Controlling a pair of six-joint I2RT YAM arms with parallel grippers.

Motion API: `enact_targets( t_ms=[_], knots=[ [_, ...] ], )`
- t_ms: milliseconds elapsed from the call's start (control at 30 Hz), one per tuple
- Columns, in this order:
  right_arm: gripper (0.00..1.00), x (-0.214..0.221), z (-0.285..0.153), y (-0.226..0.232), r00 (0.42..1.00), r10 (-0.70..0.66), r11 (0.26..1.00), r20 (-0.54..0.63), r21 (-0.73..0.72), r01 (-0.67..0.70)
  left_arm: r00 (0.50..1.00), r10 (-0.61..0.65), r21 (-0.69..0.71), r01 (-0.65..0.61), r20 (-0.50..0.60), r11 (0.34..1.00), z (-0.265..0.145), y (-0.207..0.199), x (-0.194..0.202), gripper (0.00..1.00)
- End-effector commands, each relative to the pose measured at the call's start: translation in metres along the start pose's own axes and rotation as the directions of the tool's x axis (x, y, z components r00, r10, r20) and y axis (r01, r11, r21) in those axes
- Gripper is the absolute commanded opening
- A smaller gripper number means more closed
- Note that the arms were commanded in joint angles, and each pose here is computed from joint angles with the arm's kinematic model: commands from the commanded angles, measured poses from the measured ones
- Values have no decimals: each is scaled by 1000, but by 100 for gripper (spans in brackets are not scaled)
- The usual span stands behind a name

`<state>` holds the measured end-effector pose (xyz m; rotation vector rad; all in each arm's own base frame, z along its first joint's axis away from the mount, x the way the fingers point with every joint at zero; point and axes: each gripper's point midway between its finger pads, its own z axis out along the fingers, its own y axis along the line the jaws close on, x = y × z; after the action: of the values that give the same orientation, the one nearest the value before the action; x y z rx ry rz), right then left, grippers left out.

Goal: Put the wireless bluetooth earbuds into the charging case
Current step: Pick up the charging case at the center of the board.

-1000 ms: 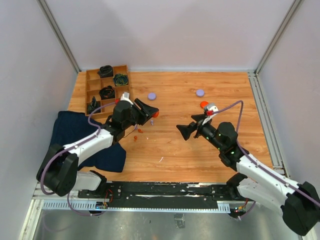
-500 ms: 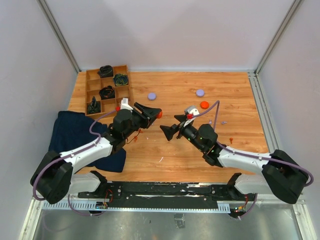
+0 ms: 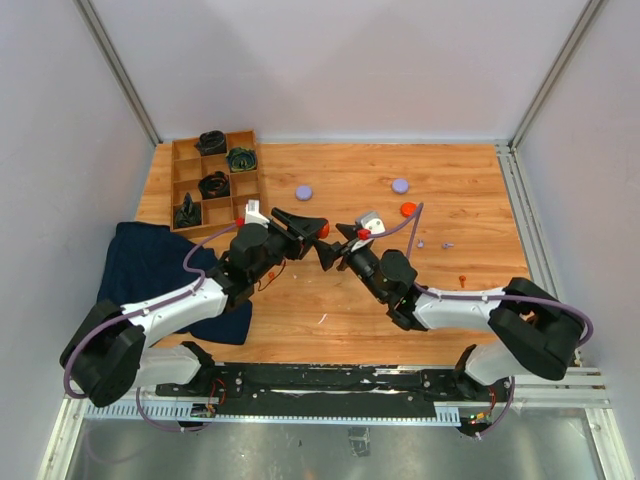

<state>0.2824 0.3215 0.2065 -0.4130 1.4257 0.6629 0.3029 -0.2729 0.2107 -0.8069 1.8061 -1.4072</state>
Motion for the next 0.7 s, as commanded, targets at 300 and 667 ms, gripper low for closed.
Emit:
enact_targets(
  t_ms=[300, 667],
  knots=[
    [56, -25, 17, -4, 994, -19, 994, 104, 105, 8, 999, -25, 48, 23, 36, 999, -5, -9, -1, 46],
    [45, -11, 21, -3, 997, -26, 992, 68, 123, 17, 998, -31, 54, 28, 50, 998, -8, -9, -3, 46]
  ],
)
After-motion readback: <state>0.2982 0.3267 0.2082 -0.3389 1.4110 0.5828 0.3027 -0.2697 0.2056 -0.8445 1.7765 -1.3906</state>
